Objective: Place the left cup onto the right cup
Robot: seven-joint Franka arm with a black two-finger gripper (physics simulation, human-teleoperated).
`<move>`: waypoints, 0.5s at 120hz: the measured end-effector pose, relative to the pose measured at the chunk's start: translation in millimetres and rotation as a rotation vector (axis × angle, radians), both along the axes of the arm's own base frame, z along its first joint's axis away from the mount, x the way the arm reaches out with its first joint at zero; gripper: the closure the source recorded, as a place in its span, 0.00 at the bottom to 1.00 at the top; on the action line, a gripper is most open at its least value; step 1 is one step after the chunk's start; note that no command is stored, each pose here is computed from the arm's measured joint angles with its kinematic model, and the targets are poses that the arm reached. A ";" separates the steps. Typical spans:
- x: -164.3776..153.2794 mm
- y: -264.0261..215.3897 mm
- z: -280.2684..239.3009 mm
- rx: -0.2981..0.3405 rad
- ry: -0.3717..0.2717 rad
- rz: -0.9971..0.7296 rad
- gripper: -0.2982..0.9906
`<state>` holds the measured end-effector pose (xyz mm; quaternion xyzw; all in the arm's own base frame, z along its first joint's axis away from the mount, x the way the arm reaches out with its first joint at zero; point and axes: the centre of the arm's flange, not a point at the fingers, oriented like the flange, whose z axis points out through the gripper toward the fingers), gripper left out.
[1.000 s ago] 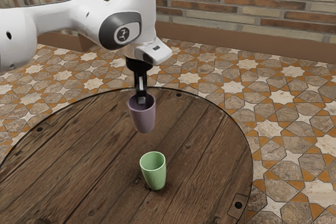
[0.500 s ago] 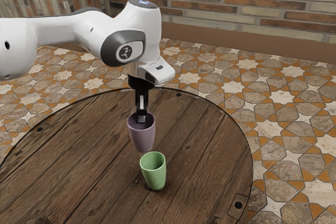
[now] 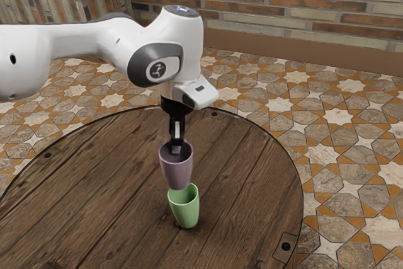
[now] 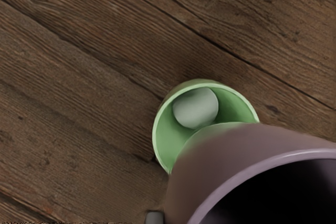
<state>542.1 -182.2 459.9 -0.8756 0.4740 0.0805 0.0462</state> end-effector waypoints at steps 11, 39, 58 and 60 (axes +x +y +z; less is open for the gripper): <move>-1.6 3.3 -7.9 0.002 0.012 0.011 0.84; -3.4 -1.7 -15.2 0.004 0.012 0.015 0.84; -4.7 -2.0 -20.8 0.006 0.017 0.023 0.84; -5.2 -1.7 -21.9 0.007 0.018 0.024 0.84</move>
